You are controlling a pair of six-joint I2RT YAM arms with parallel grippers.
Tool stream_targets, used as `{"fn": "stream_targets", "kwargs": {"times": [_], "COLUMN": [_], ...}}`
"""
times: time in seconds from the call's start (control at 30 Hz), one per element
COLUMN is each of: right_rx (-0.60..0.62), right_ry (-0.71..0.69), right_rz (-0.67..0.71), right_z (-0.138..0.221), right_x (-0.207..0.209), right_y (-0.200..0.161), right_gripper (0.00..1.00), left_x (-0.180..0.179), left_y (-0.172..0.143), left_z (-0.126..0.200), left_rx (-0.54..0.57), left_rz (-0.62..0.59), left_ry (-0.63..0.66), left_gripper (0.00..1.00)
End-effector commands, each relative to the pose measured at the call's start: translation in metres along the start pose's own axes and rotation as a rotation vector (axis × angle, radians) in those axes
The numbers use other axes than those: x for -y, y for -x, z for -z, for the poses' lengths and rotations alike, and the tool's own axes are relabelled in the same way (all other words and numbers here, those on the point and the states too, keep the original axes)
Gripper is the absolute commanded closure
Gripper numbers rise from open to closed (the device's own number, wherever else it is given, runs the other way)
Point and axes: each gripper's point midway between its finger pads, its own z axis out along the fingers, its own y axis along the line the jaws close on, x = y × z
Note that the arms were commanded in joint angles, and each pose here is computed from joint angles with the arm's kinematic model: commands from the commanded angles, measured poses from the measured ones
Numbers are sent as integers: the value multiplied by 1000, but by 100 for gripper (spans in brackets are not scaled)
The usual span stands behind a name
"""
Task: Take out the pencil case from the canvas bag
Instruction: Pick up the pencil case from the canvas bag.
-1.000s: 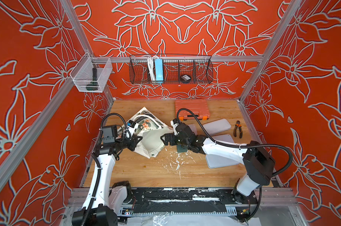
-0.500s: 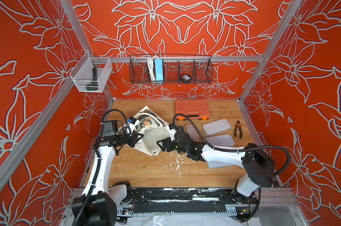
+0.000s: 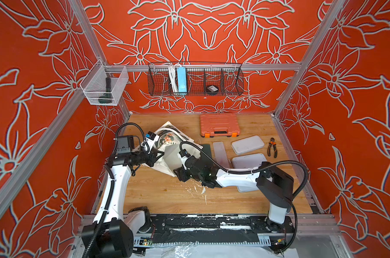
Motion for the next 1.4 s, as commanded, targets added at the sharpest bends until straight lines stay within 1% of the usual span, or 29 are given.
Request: {"fn": "stream_targets", "kwargs": {"times": [0.0, 0.1, 0.23, 0.33, 0.37, 0.4, 0.5, 0.57, 0.67, 0.77, 0.8, 0.87, 0.93, 0.97, 1.07, 1.13, 1.2, 1.3, 1.37], "right_rx": [-2, 12, 25, 19, 27, 40, 57, 77, 114, 137, 142, 113, 112, 115, 111, 106, 95, 101, 104], "right_ry": [-89, -164, -171, -152, -133, -109, -50, -19, 19, 46, 74, 119, 167, 183, 202, 197, 192, 199, 206], "right_rz": [53, -4, -131, -295, -366, -437, -662, -783, -922, -1025, -1039, -1093, -1149, -1184, -1229, -1222, -1206, -1194, -1184], "right_z": [-10, -20, -33, -46, -50, -54, -68, -74, -80, -87, -91, -103, -112, -116, -125, -127, -128, -126, -124], "right_x": [9, 21, 17, 16, 16, 16, 21, 24, 28, 35, 34, 33, 32, 32, 34, 34, 33, 34, 36], "right_y": [0, 3, 7, 7, 7, 7, 5, 6, 9, 10, 12, 7, 2, -1, -8, -8, -8, -3, 0], "right_gripper": [39, 40, 39, 38, 36, 35, 30, 26, 22, 18, 17, 16, 15, 16, 16, 17, 22, 36, 50], "left_x": [16, 22, 33, 41, 43, 45, 51, 57, 70, 79, 85, 102, 111, 114, 125, 132, 141, 147, 147], "left_y": [16, 15, 7, -1, -3, -4, -5, -5, -6, -6, -5, -2, 3, 7, 18, 25, 28, 30, 27], "left_z": [7, 10, 12, 13, 13, 13, 15, 17, 22, 28, 31, 43, 50, 53, 63, 69, 75, 79, 78], "left_rx": [49, 49, 25, 12, 9, 13, 26, 37, 54, 76, 91, 136, 177, 198, 247, 275, 303, 332, 337], "left_rz": [-34, -54, -108, -164, -163, -202, -234, -257, -308, -353, -379, -465, -517, -535, -557, -553, -554, -559, -574], "left_ry": [-71, -89, -134, -171, -180, -186, -210, -237, -282, -303, -315, -339, -337, -335, -349, -374, -404, -424, -416], "left_gripper": [100, 100, 100, 100, 100, 100, 100, 100, 100, 100, 100, 100, 100, 100, 100, 100, 100, 100, 100]}}
